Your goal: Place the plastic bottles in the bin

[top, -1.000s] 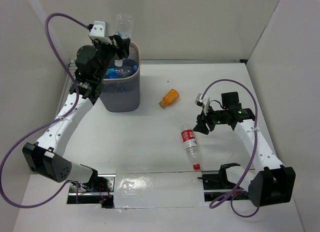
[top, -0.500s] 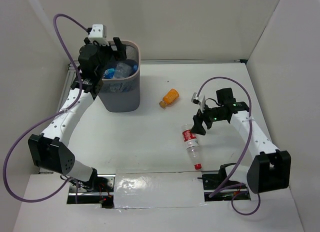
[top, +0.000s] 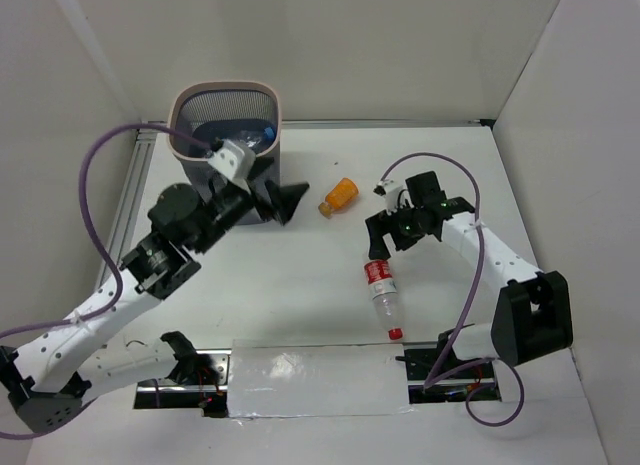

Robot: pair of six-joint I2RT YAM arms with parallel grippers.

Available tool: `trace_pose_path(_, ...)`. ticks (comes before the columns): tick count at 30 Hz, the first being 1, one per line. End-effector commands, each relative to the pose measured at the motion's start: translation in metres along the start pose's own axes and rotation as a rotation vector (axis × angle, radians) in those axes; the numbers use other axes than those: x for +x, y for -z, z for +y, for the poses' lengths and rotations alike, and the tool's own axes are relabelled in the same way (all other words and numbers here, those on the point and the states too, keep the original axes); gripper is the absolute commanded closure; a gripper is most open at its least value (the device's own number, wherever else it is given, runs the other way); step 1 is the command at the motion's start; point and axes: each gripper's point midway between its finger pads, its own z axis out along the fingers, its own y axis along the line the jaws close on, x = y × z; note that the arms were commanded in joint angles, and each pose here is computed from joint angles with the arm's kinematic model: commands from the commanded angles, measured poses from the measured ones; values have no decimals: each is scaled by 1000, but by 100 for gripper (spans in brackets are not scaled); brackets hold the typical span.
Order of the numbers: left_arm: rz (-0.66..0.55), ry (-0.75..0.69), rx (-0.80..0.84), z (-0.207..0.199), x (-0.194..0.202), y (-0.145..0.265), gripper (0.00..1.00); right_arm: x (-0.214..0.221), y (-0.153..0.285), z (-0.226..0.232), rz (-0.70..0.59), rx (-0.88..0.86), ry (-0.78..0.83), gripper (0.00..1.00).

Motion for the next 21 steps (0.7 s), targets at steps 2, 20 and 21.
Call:
trace_pose_path(2, 180, 15, 40, -36, 78, 32, 0, 10, -14, -11, 36, 92, -78, 0)
trace_pose_path(20, 465, 154, -27, -78, 207, 108, 0, 45, -68, -6, 279, 125, -123, 14)
trace_pose_path(21, 474, 148, -29, -77, 212, 110, 0, 45, -68, -6, 279, 125, -123, 22)
